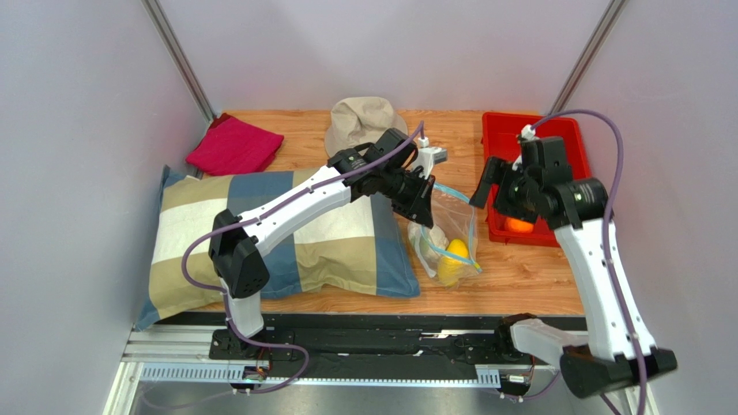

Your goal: Open the zip-top bag and remove the fake food

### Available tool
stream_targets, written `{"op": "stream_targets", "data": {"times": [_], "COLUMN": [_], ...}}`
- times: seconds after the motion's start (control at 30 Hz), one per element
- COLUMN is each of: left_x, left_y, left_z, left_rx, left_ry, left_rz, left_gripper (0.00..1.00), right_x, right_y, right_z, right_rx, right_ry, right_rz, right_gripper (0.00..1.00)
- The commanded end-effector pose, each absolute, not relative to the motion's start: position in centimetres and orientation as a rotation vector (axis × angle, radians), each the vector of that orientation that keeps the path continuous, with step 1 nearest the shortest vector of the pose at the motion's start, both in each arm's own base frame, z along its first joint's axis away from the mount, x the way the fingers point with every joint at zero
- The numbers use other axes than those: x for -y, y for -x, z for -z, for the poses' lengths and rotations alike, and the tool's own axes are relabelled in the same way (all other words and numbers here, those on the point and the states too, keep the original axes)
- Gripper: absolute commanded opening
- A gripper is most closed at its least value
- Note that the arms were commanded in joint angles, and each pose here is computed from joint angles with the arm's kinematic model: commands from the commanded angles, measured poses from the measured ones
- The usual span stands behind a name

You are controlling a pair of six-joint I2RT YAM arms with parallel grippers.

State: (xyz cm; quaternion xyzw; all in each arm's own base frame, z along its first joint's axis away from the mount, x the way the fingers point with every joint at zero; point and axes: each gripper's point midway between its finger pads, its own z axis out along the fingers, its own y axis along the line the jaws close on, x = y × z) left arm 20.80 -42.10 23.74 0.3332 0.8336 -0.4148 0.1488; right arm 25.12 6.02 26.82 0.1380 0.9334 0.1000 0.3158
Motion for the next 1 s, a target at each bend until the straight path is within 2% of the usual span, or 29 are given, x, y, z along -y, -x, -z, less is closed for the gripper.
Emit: {"op": "stream_targets", "data": {"times": [0.0,0.1,0.13,0.23,0.43,0.53,0.83,0.97], "left_x": [43.0,43.1,43.2,43.1,43.0,43.0,44.4,44.6], "left_y": [-21.6,-21.7,-21.6,-21.7,-21.3,-21.2,-20.4,-20.5], "left_z": [-26.4,-26.5,-26.4,-26.1,-26.2,-26.3,-24.9,-24.6], "left_rx": [-2.315,-2.317,-2.32,-2.333,-2.346,-2.349,-2.384,-2.385], "left_ry": [-0.913,-0.902,-0.898,-0.885,-0.874,-0.861,-0.843,-0.845], "left_rz": [1.221,1.22,1.221,1.216,1.223,1.22,1.29,1.296], "left_gripper": [0.0,0.0,0.0,0.0,0.0,0.0,0.0,0.0], "right_x": [-9.6,-11.3,-11.9,-14.1,-16.7,-16.2,-14.8,-12.6], "right_y": [-19.9,-18.2,-17.9,-17.9,-20.2,-21.3,-20.9,-20.4], "right_z": [-27.7,-28.1,-27.7,-26.9,-24.6,-21.6,-13.2,-10.4], "right_rx": [-2.482,-2.482,-2.499,-2.538,-2.597,-2.676,-2.832,-2.885], "right_ry": [-0.238,-0.201,-0.193,-0.134,-0.128,-0.186,-0.186,-0.171], "right_rz": [-0.442,-0.543,-0.569,-0.651,-0.651,-0.535,-0.332,-0.137], "right_gripper": [0.8,0.7,0.6,0.48,0.38,0.33,0.31,0.33]}}
